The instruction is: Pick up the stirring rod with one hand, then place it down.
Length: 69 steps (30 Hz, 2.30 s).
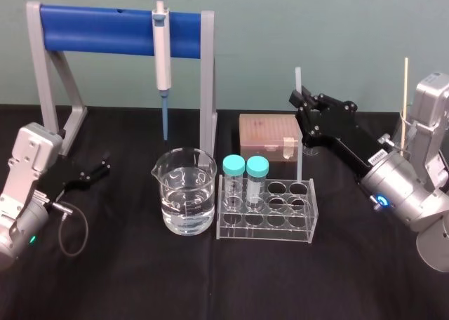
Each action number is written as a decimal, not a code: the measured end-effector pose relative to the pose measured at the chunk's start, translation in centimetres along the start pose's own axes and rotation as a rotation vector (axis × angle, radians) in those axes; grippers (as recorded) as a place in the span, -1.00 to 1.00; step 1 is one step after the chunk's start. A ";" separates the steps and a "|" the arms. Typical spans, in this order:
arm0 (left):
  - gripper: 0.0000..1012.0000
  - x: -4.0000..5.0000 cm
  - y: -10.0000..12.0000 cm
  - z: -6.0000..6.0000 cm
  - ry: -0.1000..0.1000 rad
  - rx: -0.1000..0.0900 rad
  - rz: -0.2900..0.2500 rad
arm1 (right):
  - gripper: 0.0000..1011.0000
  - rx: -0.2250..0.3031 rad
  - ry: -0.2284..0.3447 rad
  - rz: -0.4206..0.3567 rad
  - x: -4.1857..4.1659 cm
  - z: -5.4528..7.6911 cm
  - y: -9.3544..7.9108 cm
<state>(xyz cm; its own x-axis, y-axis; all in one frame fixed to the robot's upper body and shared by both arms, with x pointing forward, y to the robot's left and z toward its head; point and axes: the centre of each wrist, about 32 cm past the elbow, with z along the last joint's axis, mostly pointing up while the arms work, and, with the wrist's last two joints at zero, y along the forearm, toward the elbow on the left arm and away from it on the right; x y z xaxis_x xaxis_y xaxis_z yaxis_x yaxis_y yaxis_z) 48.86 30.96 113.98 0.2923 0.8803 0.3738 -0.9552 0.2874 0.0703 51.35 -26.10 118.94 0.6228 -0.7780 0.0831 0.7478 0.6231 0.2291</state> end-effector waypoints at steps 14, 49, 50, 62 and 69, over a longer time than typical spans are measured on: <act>0.98 0.00 0.0 0.0 0.000 0.000 0.000 | -0.86 -0.009 0.024 -0.005 -0.13 -1.6 0.2; 0.98 0.00 0.0 0.0 0.000 0.000 0.000 | -0.86 -0.135 0.054 -0.057 -0.66 -4.4 -0.3; 0.98 0.00 0.0 0.0 0.000 0.000 0.000 | -0.86 -0.139 0.055 -0.059 -0.65 -4.5 -0.3; 0.98 0.00 0.0 0.0 0.000 0.000 0.000 | -0.86 -0.158 0.048 -0.066 -0.62 -4.6 -0.4; 0.98 0.00 0.0 0.0 0.000 0.000 0.000 | -0.86 -0.157 0.049 -0.066 -0.62 -4.6 -0.4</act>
<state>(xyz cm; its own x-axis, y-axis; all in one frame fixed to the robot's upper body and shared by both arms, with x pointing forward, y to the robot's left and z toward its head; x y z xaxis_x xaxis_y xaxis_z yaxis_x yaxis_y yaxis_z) 48.86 30.97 113.98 0.2923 0.8803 0.3737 -0.9552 0.2874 0.0702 51.73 -25.48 114.37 0.5791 -0.8149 0.0251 0.8116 0.5791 0.0776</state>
